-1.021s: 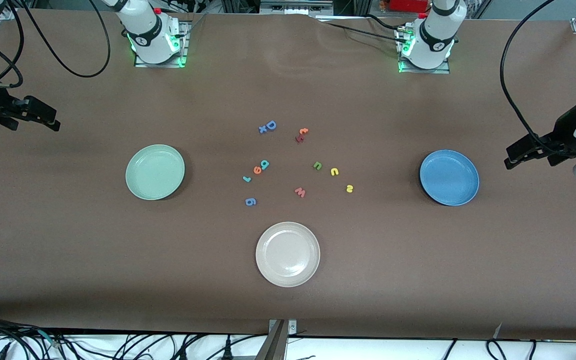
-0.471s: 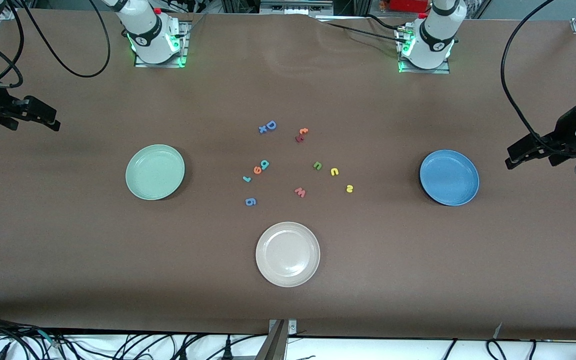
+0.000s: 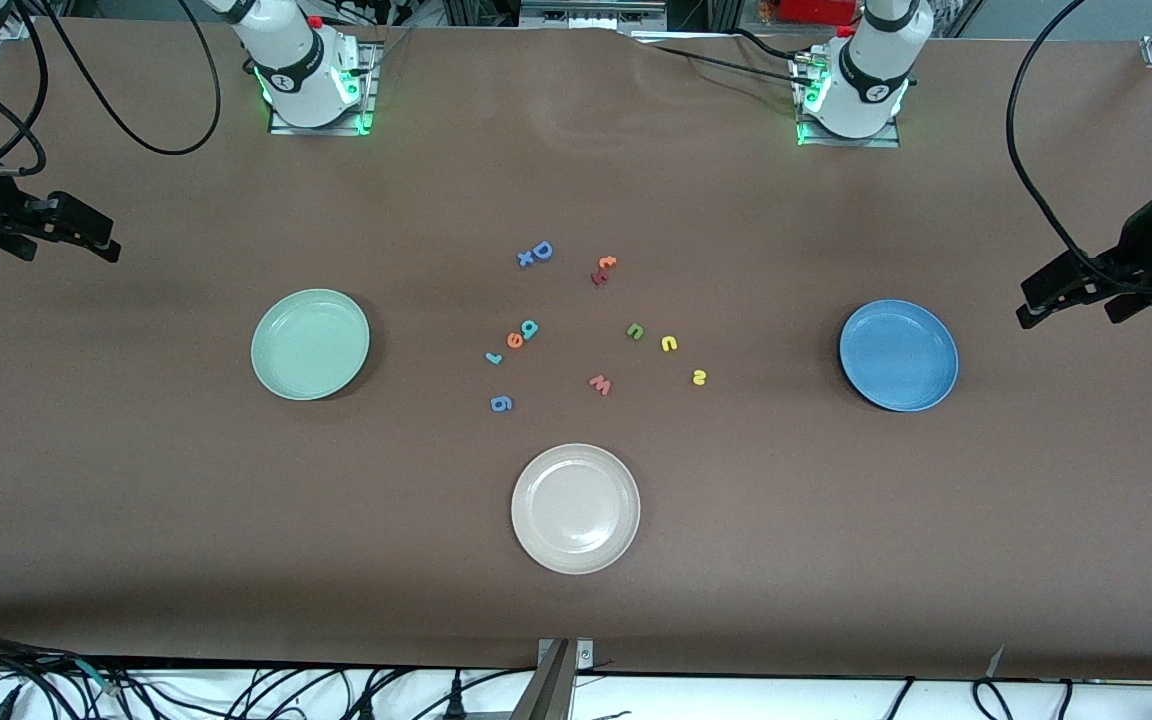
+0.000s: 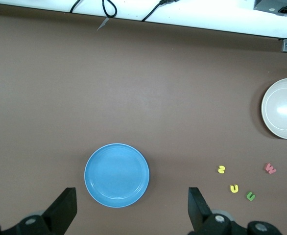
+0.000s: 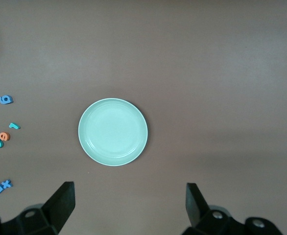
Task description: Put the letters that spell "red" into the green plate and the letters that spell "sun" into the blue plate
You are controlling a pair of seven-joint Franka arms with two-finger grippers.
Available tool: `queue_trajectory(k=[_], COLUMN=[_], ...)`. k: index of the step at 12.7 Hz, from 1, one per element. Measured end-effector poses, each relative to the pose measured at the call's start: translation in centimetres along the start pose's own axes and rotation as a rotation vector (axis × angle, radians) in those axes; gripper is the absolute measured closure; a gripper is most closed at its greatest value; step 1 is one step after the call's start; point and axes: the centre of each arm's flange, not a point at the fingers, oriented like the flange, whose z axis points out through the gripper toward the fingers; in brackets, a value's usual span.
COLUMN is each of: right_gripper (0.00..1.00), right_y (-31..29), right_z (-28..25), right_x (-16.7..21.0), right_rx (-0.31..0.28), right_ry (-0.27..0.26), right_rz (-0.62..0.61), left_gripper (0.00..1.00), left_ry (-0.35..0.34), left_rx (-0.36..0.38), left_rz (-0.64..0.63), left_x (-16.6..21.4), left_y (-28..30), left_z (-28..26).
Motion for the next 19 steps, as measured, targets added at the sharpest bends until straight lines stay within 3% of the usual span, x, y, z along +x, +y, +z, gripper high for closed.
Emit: queue_trajectory(k=[8,19], right_gripper=[0.00,0.00], right_y=[0.0,0.0], right_z=[0.0,0.0], right_x=[0.0,0.0], right_rx=[0.000,0.000], right_ry=[0.000,0.000], right_rz=[0.000,0.000], left_gripper=[0.00,0.00], left_ry=[-0.002,-0.037], left_rx=[-0.016,-0.009], left_rz=[0.062,0.048], left_x=[-1.6,-1.8], left_y=[3.3,2.3], left_z=[-0.5,1.2])
